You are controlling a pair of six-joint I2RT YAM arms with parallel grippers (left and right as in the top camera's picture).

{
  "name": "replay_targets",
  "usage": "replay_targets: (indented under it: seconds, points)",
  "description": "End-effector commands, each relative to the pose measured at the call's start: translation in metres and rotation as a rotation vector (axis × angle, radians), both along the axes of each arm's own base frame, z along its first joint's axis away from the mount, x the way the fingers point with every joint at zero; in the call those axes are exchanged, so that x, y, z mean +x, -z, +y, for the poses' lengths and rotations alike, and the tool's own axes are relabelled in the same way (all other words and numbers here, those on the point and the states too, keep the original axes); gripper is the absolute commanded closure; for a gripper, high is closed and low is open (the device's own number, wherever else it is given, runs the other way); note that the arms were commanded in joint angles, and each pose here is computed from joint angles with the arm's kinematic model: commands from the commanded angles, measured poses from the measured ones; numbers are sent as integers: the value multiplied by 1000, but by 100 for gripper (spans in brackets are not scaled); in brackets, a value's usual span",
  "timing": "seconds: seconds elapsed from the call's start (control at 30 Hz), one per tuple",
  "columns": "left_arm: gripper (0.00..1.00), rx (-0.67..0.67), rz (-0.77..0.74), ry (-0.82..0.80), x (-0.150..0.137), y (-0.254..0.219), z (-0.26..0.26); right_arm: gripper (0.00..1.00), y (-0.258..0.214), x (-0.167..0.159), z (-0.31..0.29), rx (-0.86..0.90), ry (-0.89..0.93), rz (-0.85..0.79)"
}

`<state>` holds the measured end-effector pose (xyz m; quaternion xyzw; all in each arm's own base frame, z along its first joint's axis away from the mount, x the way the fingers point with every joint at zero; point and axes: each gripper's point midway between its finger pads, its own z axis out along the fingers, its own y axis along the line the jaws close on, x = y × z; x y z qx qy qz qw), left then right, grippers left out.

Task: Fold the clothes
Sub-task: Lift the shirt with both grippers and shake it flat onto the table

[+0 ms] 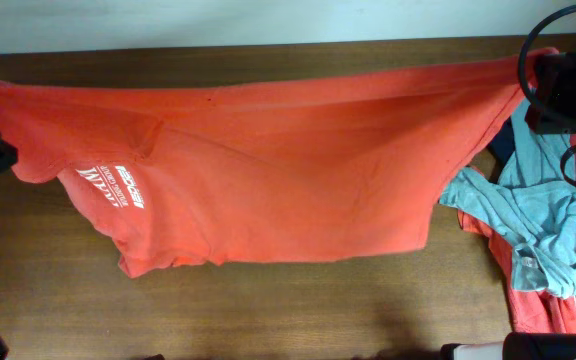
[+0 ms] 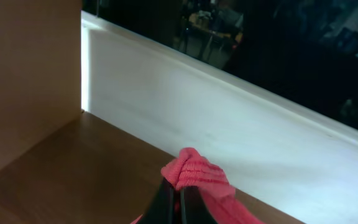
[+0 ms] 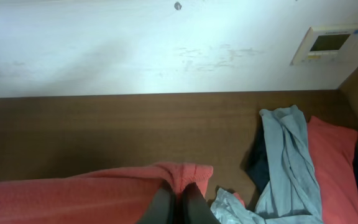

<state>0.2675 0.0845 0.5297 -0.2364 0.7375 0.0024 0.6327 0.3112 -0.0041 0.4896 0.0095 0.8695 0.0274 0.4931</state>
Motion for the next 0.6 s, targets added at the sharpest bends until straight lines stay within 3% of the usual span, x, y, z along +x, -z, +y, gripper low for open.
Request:
replay_targets:
  seconds: [0.0,0.17,0.27,0.33,0.47,0.57]
  points:
    - [100,1,-8,-53,-10,-4,8,96,-3,1,-12,-32,50,-10]
    - [100,-41,133,-49,27,34,18,96,30,38,-14,-26,47,96]
    - [100,-73,245,-48,68,71,31,96,66,70,-16,-20,40,201]
    - [100,-100,298,-18,99,95,35,96,90,95,-16,-27,22,256]
    - [100,-147,295,161,202,146,37,96,139,182,-20,12,30,248]
    - [100,-135,235,175,230,143,47,96,129,207,-21,47,53,157]
